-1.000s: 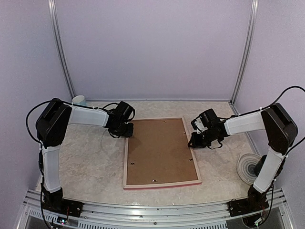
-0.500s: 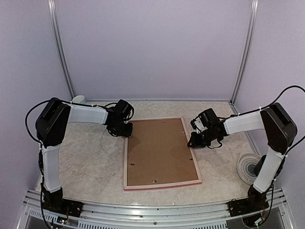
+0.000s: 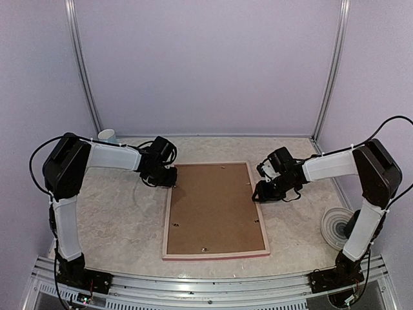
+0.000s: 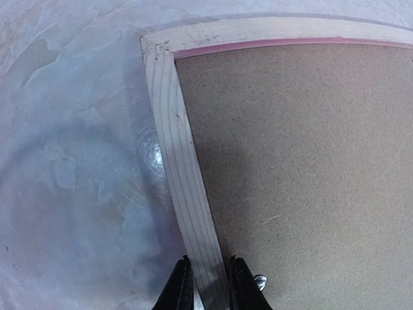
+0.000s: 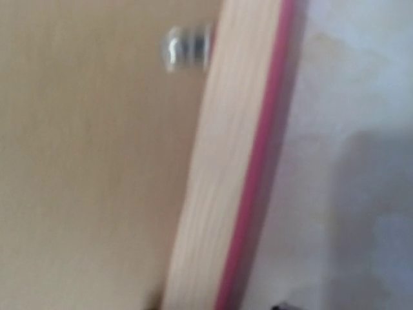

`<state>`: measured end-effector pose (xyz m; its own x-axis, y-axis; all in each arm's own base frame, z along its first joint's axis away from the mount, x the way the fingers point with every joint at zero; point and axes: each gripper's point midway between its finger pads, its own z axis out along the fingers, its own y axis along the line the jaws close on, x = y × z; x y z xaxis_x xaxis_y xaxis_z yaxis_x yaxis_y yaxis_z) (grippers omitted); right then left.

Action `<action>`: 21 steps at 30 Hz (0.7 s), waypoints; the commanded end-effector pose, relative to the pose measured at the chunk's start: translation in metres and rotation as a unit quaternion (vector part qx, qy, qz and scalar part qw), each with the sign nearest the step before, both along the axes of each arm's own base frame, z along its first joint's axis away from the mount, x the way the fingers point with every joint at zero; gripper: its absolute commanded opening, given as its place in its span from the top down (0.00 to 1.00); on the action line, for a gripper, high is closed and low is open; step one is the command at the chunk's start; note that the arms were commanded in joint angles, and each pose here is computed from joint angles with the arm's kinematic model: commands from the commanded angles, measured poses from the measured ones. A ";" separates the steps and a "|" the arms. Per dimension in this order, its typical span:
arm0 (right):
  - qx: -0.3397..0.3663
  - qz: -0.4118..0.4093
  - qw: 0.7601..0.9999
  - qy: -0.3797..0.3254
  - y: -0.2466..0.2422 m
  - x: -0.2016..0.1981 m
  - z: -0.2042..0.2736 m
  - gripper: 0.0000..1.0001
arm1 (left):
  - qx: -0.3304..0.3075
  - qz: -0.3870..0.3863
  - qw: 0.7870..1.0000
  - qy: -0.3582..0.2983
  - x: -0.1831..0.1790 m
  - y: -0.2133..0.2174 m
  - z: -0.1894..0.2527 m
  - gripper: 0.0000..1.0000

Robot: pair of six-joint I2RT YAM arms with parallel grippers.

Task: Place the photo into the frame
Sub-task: Move the photo frame to the center of the board.

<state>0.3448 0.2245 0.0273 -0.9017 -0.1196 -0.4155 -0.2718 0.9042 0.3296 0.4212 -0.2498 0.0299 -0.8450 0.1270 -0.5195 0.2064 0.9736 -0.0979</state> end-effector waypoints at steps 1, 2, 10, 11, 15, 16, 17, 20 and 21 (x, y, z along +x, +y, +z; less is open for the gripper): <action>-0.020 -0.001 1.000 0.015 -0.008 -0.006 0.000 0.54 | -0.001 -0.040 0.998 0.056 -0.030 -0.003 -0.023 0.87; -0.017 0.001 1.000 0.014 -0.007 -0.005 0.002 0.52 | -0.002 -0.040 0.998 0.052 -0.027 -0.004 -0.022 0.86; 0.000 0.002 1.000 -0.014 -0.003 0.001 0.039 0.44 | -0.037 -0.067 0.997 0.022 0.002 -0.037 -0.011 0.86; -0.004 0.001 1.000 -0.021 -0.004 0.003 0.045 0.42 | -0.040 -0.074 0.996 0.015 0.006 -0.043 -0.007 0.85; -0.014 -0.002 0.999 -0.045 -0.006 0.014 0.063 0.36 | -0.034 -0.099 0.994 0.010 0.019 -0.067 -0.013 0.82; -0.016 -0.003 0.999 -0.049 -0.006 0.017 0.066 0.35 | -0.034 -0.107 0.994 0.007 0.022 -0.074 -0.012 0.81; -0.017 -0.004 0.999 -0.051 -0.005 0.019 0.068 0.34 | -0.032 -0.112 0.993 0.007 0.025 -0.080 -0.015 0.81; -0.015 -0.006 0.998 -0.055 -0.002 0.026 0.072 0.33 | -0.034 -0.123 0.992 0.002 0.034 -0.096 -0.016 0.80; -0.014 -0.005 0.998 -0.056 0.000 0.028 0.073 0.33 | -0.040 -0.123 0.992 -0.002 0.037 -0.101 -0.013 0.80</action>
